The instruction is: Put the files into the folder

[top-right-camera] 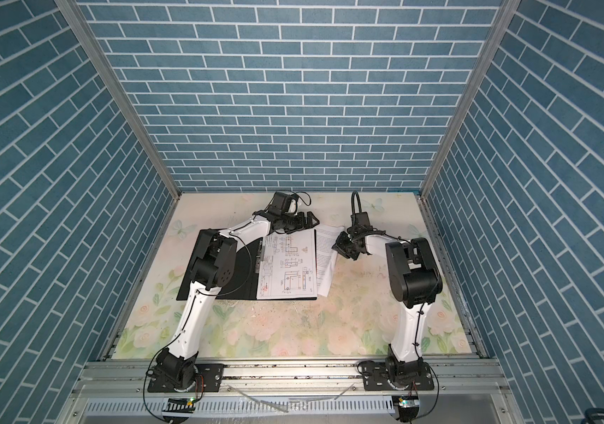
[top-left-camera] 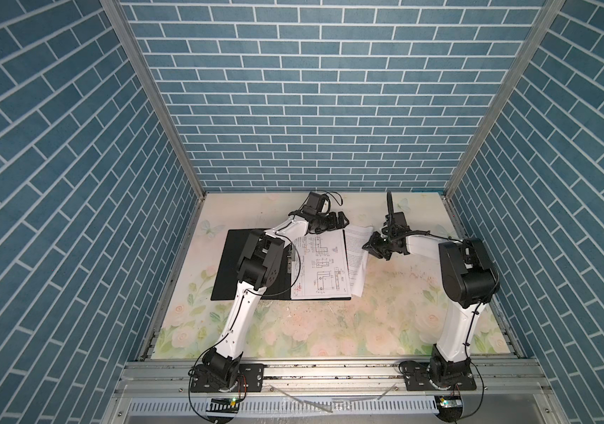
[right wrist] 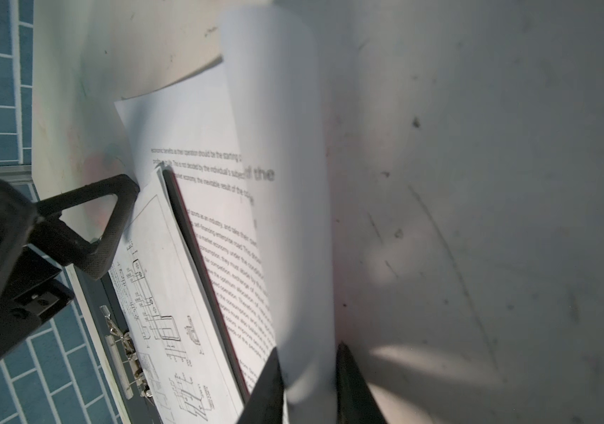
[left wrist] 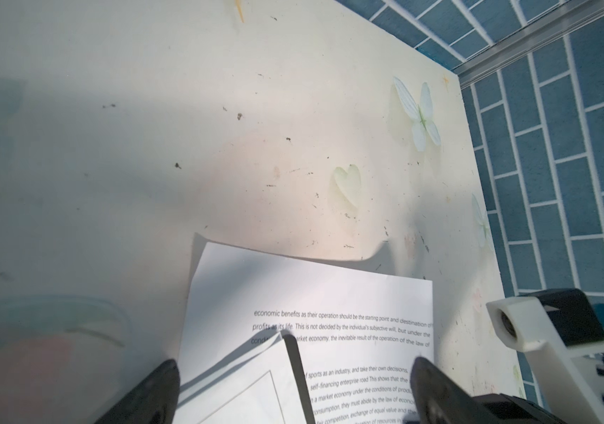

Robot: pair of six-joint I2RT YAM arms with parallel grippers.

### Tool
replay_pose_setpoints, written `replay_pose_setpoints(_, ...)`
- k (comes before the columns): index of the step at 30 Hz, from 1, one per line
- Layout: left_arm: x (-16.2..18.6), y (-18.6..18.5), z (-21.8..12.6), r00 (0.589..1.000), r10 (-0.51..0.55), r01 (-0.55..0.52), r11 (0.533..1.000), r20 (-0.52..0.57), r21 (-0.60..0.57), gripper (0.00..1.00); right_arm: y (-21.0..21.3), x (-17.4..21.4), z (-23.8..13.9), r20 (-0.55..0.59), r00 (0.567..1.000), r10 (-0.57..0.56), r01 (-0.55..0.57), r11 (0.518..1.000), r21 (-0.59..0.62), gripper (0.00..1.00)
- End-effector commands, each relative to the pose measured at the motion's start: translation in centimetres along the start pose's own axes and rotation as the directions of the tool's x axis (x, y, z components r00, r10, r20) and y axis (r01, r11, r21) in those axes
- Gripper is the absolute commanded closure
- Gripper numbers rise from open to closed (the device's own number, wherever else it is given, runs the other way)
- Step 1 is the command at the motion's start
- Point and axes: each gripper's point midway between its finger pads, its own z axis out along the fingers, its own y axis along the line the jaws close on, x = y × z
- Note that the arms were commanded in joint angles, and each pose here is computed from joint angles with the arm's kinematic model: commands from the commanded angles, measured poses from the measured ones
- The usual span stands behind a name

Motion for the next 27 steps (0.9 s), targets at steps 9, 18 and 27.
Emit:
replay_pose_setpoints(9,4.8,3.3,0.7,0.986,-0.095,0.081,0.991,-0.137,-0.104,0.01,-5.3,0.7,-0.9,-0.023,0.999,0.034,-0.03,0.99,0.136,0.78)
replay_pose_setpoints(18,4.6,3.1,0.2,0.987,-0.088,0.073,0.991,-0.131,-0.112,0.01,-8.6,1.0,-2.6,-0.011,0.999,0.051,-0.048,0.98,0.196,0.78)
replay_pose_setpoints(27,4.2,2.7,-0.5,0.99,-0.075,0.061,0.991,-0.117,-0.117,0.0,-11.3,0.9,-5.0,0.018,0.997,0.073,-0.075,0.971,0.225,0.78)
